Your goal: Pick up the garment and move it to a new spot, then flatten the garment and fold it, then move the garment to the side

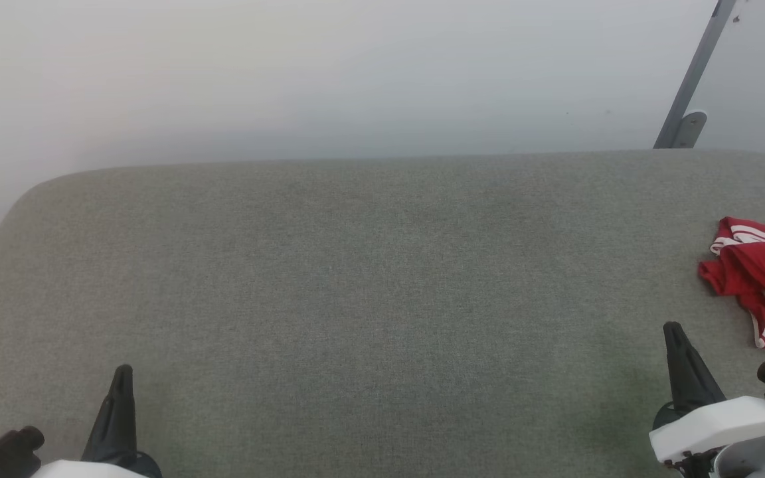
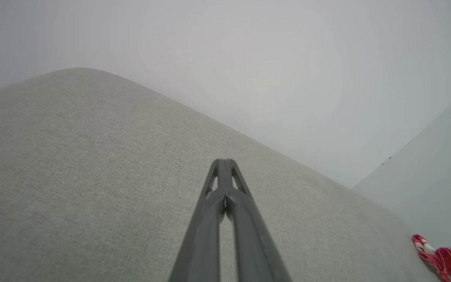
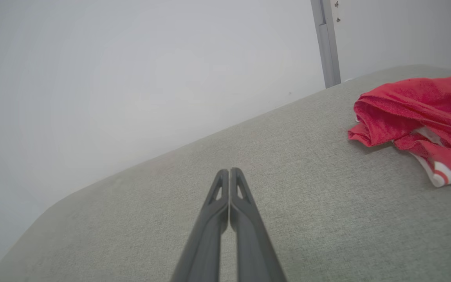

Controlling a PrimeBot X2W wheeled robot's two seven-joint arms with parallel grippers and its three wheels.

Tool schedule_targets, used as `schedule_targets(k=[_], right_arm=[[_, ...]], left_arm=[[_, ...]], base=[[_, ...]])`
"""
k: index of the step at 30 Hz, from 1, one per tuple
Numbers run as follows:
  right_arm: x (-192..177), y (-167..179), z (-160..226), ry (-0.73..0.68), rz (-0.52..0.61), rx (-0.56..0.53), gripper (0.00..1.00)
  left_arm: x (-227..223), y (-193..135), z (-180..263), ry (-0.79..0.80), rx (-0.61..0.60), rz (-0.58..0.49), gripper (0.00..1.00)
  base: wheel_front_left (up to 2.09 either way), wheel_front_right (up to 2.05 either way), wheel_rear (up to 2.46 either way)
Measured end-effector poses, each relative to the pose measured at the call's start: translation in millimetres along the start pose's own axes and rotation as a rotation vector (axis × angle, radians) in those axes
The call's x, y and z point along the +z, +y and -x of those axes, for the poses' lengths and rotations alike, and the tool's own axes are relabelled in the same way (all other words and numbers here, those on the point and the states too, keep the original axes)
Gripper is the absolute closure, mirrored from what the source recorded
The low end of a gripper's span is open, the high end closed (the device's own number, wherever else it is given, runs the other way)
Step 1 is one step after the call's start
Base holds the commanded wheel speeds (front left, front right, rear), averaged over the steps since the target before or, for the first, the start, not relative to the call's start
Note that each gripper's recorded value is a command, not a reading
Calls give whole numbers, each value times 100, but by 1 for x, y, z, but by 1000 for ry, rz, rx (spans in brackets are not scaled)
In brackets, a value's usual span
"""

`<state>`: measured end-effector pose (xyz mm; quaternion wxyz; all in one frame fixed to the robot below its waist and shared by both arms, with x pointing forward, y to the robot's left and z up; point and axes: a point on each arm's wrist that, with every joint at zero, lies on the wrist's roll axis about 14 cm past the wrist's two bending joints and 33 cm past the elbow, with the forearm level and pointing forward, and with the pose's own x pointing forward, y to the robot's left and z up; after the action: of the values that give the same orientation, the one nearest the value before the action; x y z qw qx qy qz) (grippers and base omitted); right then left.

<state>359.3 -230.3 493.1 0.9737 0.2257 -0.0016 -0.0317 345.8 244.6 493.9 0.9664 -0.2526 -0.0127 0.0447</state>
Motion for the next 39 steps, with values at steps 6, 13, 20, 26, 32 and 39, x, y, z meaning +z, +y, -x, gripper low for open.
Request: schedule_targets(k=[6,13,20,26,32,39], right_arm=[[-1,0,-1,6,-98,-14,100],[-2,1,-3,9,-191,-22,100],[-1,3,-7,12,-286,-23,100],[-3,4,-8,19,-366,-27,100],[-4,6,-9,24,-441,-28,100],[-3,10,-13,24,-558,-23,100]], left_arm=[[-2,-1,-4,9,10,85,100],[-5,-3,-6,17,20,180,100],[-6,-6,-10,21,24,274,100],[-6,-9,-14,26,24,348,100],[-10,-11,-15,38,27,421,100],[-11,-16,-20,47,23,524,100]], base=[[0,0,0],[0,0,0],[0,0,0],[0,0,0],[0,0,0],[0,0,0]])
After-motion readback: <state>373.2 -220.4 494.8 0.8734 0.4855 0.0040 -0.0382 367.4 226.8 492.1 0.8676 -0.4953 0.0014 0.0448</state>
